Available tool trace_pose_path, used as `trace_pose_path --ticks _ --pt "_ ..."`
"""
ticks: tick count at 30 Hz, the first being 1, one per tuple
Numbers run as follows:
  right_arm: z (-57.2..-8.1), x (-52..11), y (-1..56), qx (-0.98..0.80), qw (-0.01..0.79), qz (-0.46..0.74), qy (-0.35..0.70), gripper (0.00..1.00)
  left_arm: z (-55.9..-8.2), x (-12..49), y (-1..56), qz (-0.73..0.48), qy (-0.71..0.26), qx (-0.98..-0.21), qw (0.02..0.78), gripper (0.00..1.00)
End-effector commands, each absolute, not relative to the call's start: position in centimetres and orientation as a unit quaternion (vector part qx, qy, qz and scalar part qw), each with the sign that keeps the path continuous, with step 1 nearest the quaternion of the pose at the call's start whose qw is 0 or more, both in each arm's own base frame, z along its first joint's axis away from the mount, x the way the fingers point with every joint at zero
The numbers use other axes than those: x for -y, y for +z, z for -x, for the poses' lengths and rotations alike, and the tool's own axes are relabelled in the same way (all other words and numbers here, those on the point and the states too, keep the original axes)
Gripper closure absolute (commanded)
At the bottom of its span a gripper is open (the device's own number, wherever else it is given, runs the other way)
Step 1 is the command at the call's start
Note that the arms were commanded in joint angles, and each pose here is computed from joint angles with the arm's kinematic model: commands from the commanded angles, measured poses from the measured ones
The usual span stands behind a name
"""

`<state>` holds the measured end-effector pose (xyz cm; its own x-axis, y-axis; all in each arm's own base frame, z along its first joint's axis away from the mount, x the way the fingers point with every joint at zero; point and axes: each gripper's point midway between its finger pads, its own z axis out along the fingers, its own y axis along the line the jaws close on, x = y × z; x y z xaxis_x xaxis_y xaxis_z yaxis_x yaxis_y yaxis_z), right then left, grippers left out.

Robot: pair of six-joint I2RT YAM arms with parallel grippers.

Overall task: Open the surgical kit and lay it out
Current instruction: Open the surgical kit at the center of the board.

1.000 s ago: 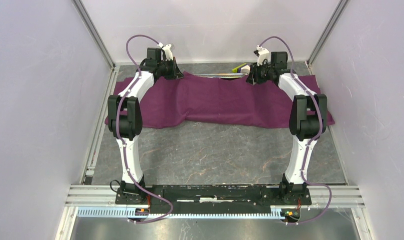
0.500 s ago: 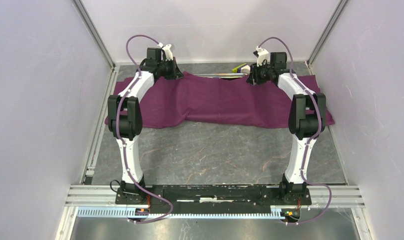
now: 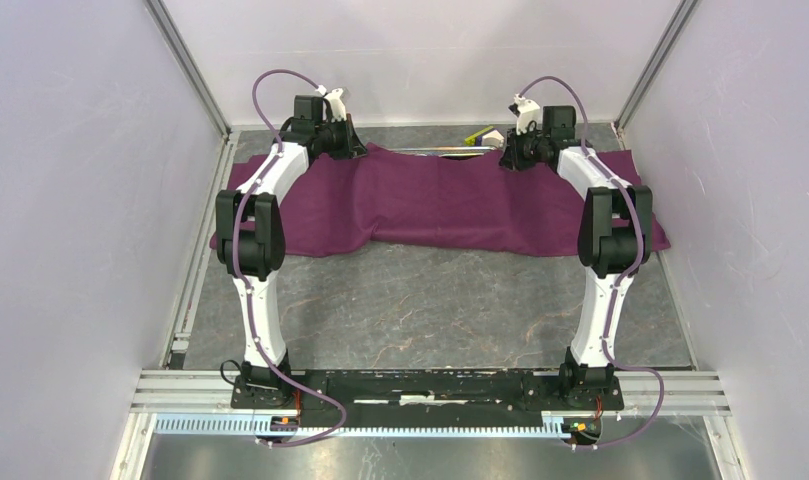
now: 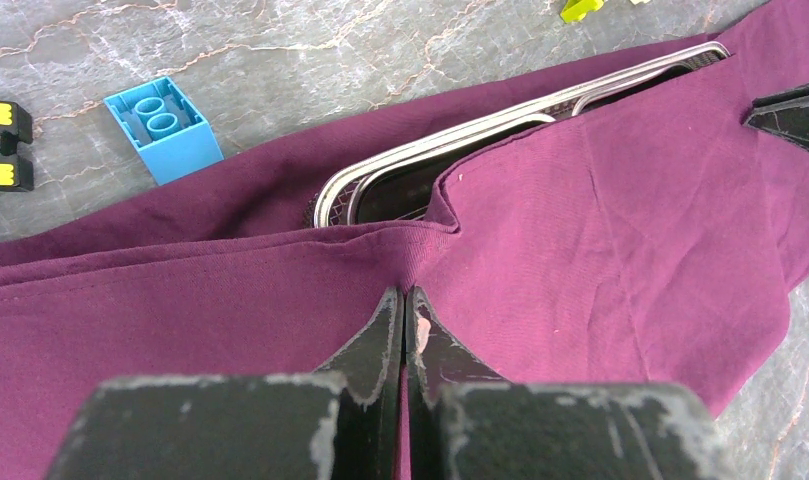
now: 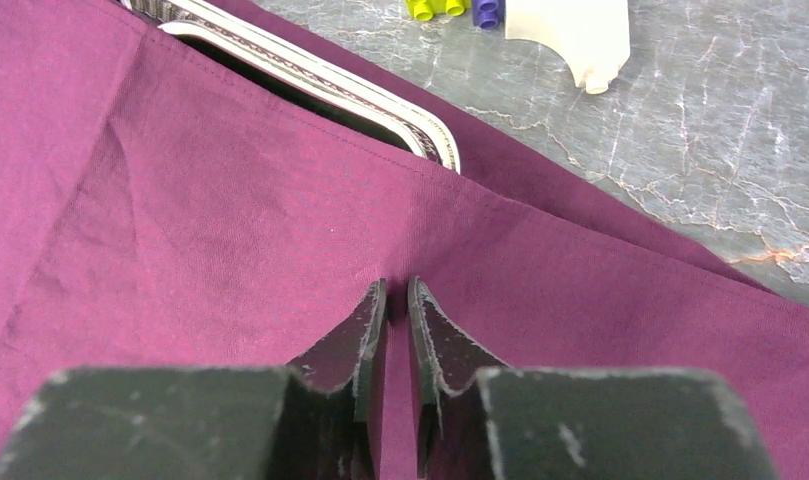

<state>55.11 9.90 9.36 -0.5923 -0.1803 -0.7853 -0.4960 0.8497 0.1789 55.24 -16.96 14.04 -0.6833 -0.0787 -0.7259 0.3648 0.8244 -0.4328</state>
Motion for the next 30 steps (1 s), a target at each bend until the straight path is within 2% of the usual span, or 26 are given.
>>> trace_pose_path --ticks 1,5,19,24,30 --pt "-55.8 -10.5 11.4 -0.857 0.429 0.205 0.199 0.87 -55.2 17.9 17.9 -0.124 -0.294 -0.846 0.427 0.98" --pt "-55.8 -10.5 11.9 -0.855 0.433 0.205 0.198 1.0 -55.2 17.9 17.9 -0.124 -0.294 -0.846 0.427 0.98" --pt "-55.3 -10.4 17.9 -0.828 0.48 0.221 0.187 1.0 -54.6 18.0 20.3 -0.145 -0.295 -0.835 0.441 0.98" --pt "-54.1 -10.2 20.4 -0.815 0.501 0.232 0.177 1.0 -53.7 18.2 22.0 -0.16 -0.303 -0.829 0.443 0.98" --pt "-51.5 -10.0 20.4 -0.813 0.496 0.253 0.167 1.0 -51.0 18.0 22.6 -0.196 -0.299 -0.829 0.431 0.98"
